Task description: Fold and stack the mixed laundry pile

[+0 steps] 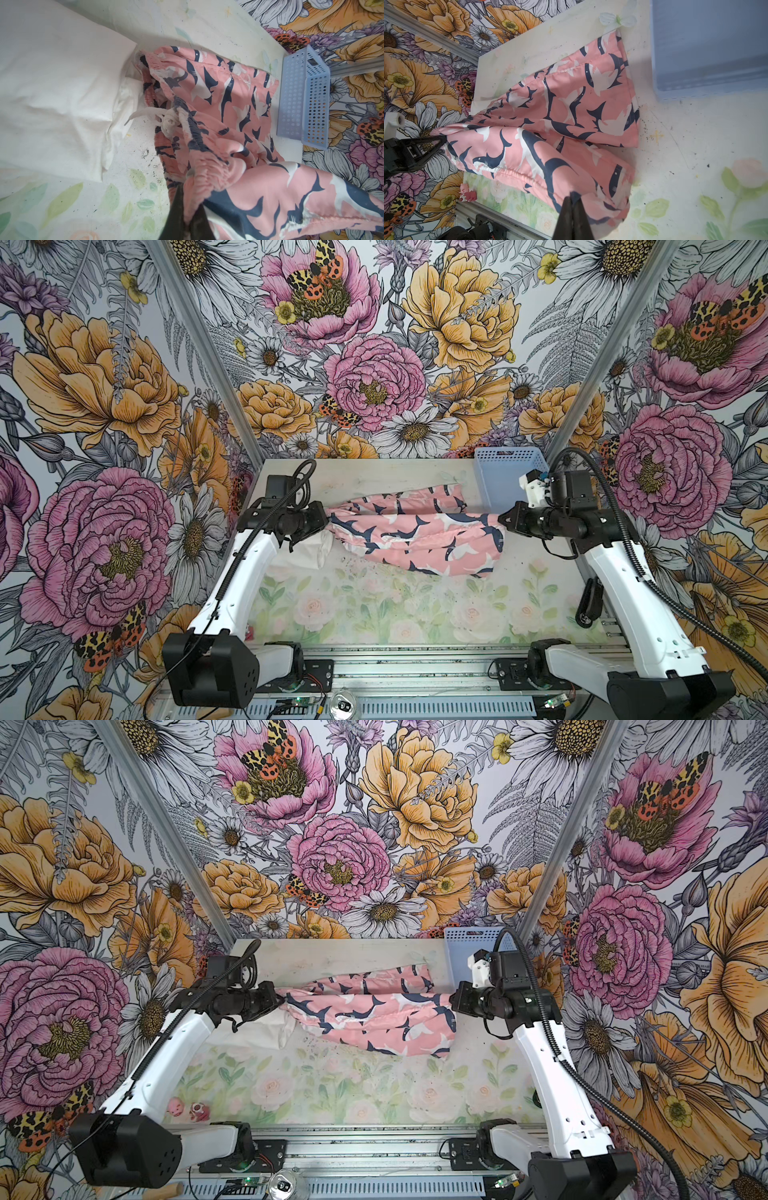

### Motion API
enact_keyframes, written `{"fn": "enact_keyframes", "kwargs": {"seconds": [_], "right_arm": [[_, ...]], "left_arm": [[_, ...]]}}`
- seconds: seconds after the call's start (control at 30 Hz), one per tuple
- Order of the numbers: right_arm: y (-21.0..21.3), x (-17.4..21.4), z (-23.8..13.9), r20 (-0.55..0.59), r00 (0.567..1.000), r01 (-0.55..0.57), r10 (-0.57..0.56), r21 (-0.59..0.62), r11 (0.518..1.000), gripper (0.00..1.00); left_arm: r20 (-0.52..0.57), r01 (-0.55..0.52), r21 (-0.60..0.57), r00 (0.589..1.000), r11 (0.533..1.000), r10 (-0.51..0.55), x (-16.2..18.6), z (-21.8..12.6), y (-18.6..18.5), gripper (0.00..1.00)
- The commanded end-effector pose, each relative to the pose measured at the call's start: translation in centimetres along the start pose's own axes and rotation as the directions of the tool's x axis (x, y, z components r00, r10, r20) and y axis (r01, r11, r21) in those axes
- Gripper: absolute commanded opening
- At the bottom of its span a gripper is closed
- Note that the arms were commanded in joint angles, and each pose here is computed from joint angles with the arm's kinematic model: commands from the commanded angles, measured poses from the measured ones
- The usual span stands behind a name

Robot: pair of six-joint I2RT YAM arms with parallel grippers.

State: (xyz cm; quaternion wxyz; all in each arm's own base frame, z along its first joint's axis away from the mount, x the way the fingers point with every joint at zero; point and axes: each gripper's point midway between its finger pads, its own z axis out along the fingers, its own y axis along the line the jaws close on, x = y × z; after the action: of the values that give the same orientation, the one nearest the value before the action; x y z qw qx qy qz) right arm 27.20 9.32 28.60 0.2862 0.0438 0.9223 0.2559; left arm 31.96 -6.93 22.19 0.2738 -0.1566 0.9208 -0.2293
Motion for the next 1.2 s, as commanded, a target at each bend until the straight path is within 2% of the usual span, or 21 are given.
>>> {"fn": "enact_keyframes", "kwargs": {"seconds": [0.0,0.23,0.4,0.57,0.67,0.73,0.97,1.17], "right_arm": [[0.3,3.2,-2.9,-0.06,0.998,-0.005,0.006,0.012,1.0,0.0],[-1.4,11.0,-3.9,-0.222,0.971,-0.077,0.084,0.041,0.996,0.0],[-2.5,14.2,-3.6,-0.292,0.948,-0.113,0.129,0.071,0.991,0.0],[-3.0,14.7,-3.0,-0.307,0.941,-0.121,0.14,0.08,0.989,0.0],[-3.4,14.5,-2.5,-0.306,0.941,-0.121,0.145,0.094,0.988,0.0],[-3.6,14.4,-2.2,-0.3,0.943,-0.122,0.147,0.099,0.988,0.0],[-3.9,15.0,-2.6,-0.311,0.938,-0.121,0.154,0.123,0.985,0.0],[-3.6,13.6,-5.6,-0.257,0.959,-0.074,0.119,0.181,0.981,0.0]], "left_arm": [[-0.025,0.031,0.01,0.999,0.999,-0.031,2.0,-2.0,0.3,0.0],[-0.128,0.13,-0.011,0.983,0.991,-0.131,9.1,-1.5,3.1,0.0],[-0.182,0.182,-0.04,0.966,0.982,-0.186,13.2,-0.8,4.9,0.0],[-0.222,0.162,-0.073,0.959,0.984,-0.174,15.5,0.0,5.2,0.0],[-0.243,0.134,-0.089,0.958,0.987,-0.152,16.4,0.3,5.2,0.08],[-0.244,0.124,-0.093,0.959,0.988,-0.144,16.6,0.3,5.1,0.09],[-0.267,0.151,-0.104,0.948,0.983,-0.174,18.6,-0.3,5.2,0.01],[-0.251,0.196,-0.103,0.944,0.975,-0.216,19.4,-1.9,5.1,0.0]]}}
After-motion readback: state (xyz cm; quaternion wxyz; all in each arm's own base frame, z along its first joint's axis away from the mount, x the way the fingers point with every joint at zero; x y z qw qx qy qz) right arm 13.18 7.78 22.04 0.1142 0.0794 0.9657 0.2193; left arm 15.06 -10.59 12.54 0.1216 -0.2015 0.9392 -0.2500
